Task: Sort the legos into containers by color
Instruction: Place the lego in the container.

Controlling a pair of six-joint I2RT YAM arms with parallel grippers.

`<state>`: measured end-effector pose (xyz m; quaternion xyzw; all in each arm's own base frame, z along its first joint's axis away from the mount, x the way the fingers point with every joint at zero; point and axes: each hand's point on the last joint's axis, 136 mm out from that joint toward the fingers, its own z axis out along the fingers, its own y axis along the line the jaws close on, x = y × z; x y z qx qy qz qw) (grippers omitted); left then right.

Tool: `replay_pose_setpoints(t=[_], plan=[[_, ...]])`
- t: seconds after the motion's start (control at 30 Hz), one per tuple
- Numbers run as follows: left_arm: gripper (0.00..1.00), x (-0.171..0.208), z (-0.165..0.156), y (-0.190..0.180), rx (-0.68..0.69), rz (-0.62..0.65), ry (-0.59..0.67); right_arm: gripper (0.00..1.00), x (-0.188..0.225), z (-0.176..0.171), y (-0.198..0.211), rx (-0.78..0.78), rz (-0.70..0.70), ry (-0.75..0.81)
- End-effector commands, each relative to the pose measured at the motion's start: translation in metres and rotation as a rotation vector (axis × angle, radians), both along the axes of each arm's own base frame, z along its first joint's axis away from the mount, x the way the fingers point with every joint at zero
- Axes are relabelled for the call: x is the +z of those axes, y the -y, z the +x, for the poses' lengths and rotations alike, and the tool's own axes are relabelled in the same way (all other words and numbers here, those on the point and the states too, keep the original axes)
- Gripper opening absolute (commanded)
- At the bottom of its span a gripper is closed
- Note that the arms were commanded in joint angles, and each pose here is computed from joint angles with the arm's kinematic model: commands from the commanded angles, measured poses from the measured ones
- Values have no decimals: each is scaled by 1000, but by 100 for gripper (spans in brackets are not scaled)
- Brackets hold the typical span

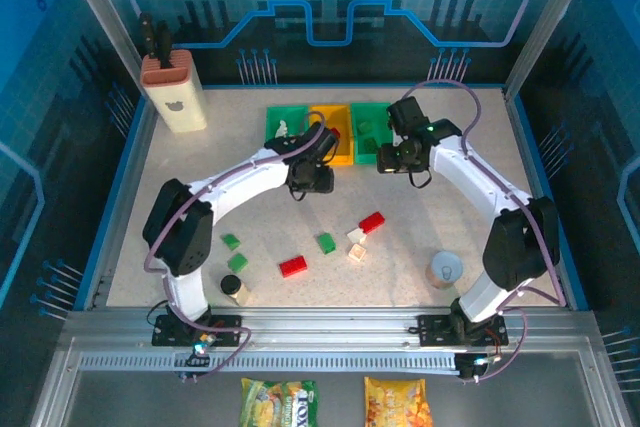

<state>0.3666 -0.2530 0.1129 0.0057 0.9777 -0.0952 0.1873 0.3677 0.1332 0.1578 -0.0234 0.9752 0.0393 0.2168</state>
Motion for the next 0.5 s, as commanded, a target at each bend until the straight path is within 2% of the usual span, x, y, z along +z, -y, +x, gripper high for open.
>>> replay_pose_setpoints(t=[0.0, 0.17, 0.47], plan=[[46, 5, 19, -2, -36, 21, 0, 54, 7, -12, 6, 3, -22, 4], [45, 15, 53, 4, -28, -38, 26, 54, 12, -19, 14, -8, -33, 14], [45, 10, 96, 18, -50, -81, 66, 54, 21, -30, 24, -24, -41, 29]])
